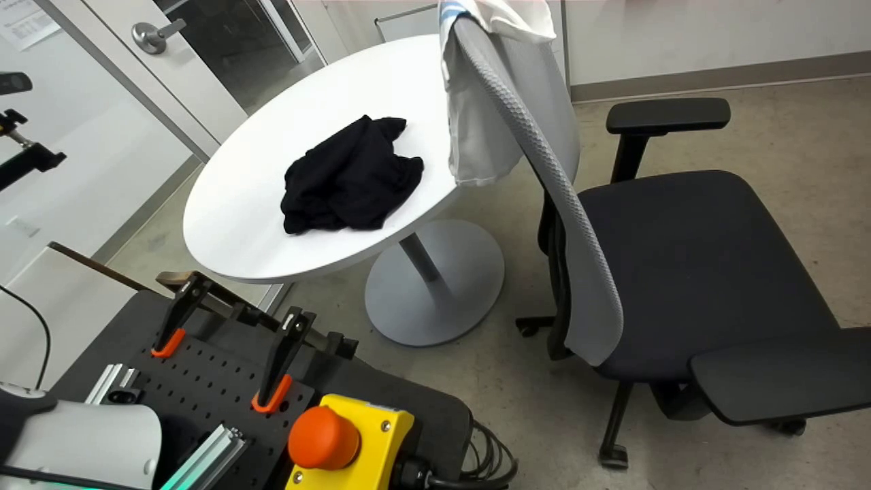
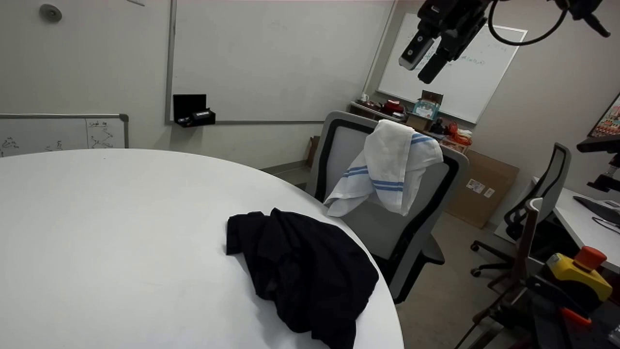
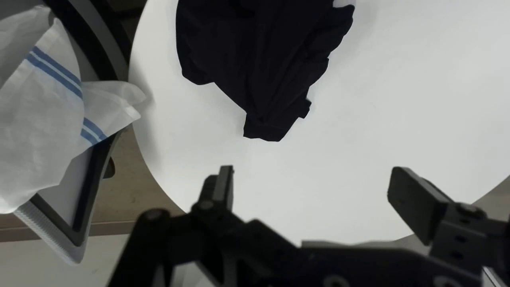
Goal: Remove the black towel from the chair backrest and place it on the table
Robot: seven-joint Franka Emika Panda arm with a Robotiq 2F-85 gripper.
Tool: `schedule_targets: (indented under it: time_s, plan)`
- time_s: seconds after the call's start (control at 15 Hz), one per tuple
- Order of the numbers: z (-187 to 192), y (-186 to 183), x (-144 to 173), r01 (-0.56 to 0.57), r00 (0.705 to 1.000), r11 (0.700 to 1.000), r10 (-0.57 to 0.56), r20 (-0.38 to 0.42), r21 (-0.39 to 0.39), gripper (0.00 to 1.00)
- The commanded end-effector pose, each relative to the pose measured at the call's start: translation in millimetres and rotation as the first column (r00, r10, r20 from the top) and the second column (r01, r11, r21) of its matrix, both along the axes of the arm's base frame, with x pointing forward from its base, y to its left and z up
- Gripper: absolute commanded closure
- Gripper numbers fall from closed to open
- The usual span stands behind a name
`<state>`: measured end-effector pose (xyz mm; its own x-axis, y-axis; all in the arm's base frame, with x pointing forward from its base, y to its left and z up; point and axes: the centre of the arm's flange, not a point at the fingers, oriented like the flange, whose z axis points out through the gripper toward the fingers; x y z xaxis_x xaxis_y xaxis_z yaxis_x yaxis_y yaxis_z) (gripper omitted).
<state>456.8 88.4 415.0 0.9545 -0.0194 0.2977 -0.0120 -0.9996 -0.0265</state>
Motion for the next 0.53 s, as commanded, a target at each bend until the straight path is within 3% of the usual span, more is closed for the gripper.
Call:
schedule_targets:
  time_s: [0.0,0.07,0.47]
  plan:
    - [14.8,-11.7,-14.4,-0.045,0.999,0.999,0.045,0.008,0.016,0.0]
    - [4.5,-4.4,-2.4,-0.013,1.0,1.0,0.013,0.008,-0.001,0.0]
    - [10.5,-8.1,-6.5,-0.029,0.999,1.0,0.029,0.014,0.0,0.0]
